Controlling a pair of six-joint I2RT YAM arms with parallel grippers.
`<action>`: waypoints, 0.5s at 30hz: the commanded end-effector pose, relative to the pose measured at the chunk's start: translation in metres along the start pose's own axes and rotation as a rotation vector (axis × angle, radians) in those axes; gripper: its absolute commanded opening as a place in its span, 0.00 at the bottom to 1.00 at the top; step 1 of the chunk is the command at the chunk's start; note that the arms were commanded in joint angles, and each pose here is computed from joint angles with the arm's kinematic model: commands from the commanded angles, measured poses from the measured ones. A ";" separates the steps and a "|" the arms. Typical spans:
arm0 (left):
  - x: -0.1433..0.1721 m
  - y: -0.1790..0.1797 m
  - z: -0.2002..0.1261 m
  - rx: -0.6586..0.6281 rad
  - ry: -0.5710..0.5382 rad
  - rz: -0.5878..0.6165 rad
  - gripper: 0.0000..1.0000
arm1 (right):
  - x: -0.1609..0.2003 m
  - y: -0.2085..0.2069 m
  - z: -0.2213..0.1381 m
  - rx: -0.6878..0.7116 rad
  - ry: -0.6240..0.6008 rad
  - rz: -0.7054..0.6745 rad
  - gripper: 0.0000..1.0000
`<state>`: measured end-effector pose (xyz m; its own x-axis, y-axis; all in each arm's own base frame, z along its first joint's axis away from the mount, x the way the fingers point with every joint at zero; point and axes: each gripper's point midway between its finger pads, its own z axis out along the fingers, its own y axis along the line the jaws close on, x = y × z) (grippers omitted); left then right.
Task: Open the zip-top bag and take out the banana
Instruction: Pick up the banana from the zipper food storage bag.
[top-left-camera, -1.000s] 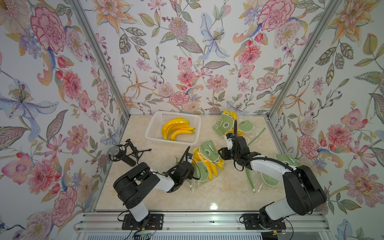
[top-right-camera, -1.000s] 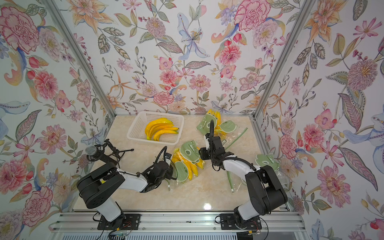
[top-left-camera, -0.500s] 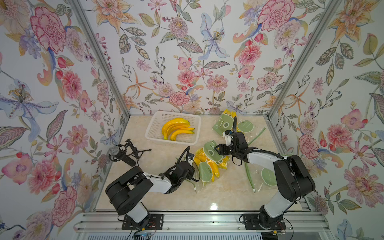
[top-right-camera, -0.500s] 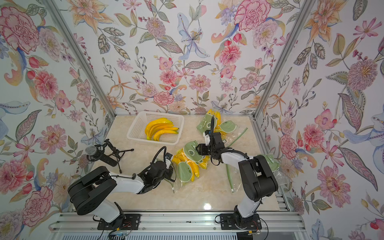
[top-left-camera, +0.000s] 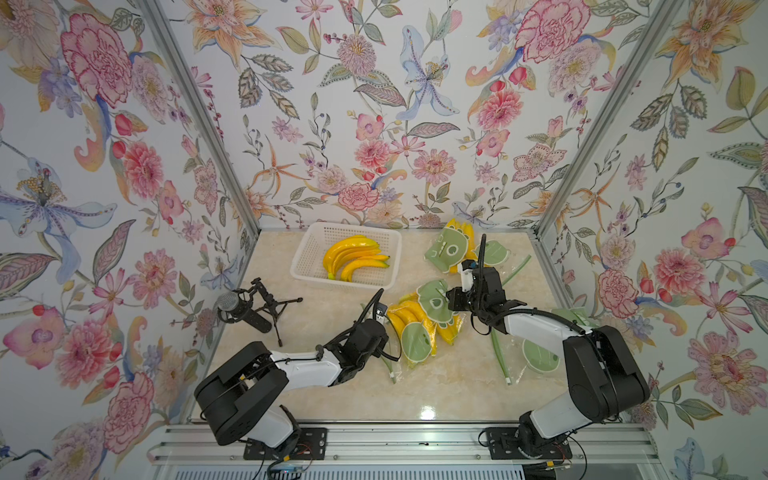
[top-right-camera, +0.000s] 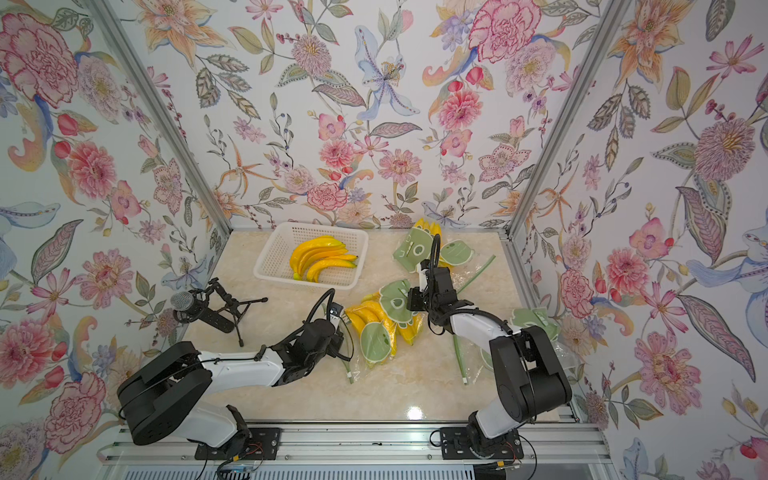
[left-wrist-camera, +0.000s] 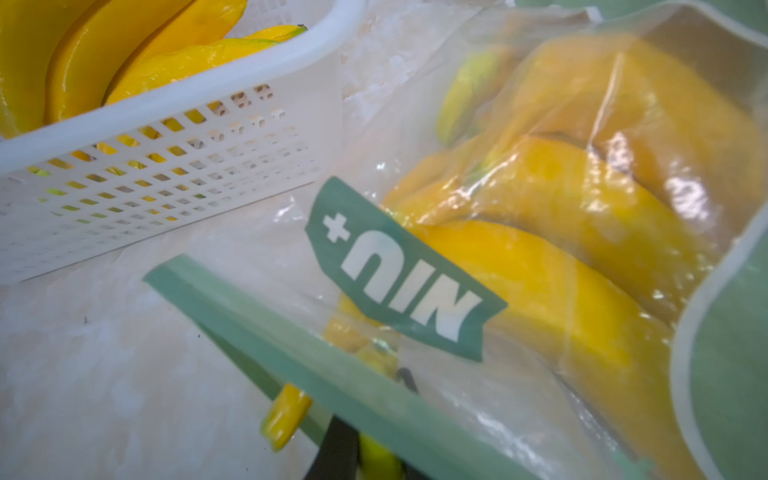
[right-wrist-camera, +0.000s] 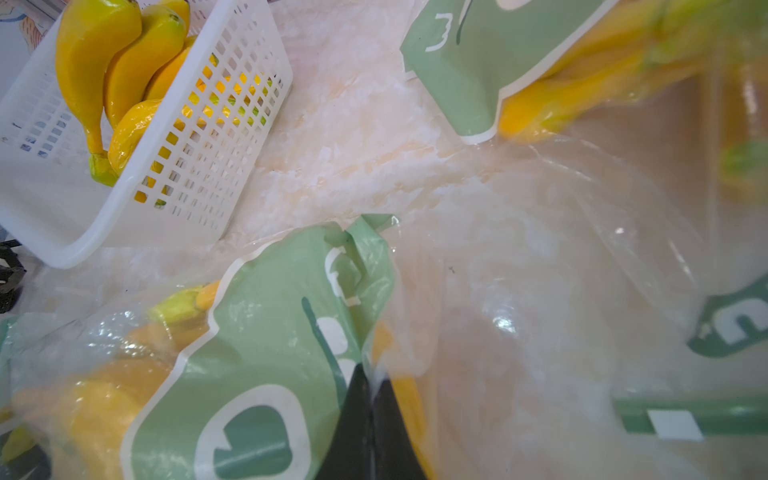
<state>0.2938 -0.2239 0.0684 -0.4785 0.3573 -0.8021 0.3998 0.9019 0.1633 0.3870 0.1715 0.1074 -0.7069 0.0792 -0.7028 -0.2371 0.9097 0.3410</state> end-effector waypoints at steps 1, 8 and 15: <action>-0.005 0.019 -0.012 -0.100 0.024 0.022 0.02 | -0.007 -0.011 -0.012 0.065 -0.051 0.032 0.00; -0.009 0.021 -0.025 -0.083 0.033 0.019 0.02 | -0.005 -0.020 -0.024 0.125 -0.094 0.149 0.00; 0.016 0.010 -0.021 -0.026 0.117 -0.016 0.02 | 0.006 -0.032 -0.022 0.184 -0.071 0.185 0.00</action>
<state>0.2808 -0.1995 0.0777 -0.5304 0.3847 -0.7554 0.3638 0.9082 0.2071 0.3797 0.1403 0.1108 -0.6778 0.2368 -0.6961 -0.0342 0.9356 0.3515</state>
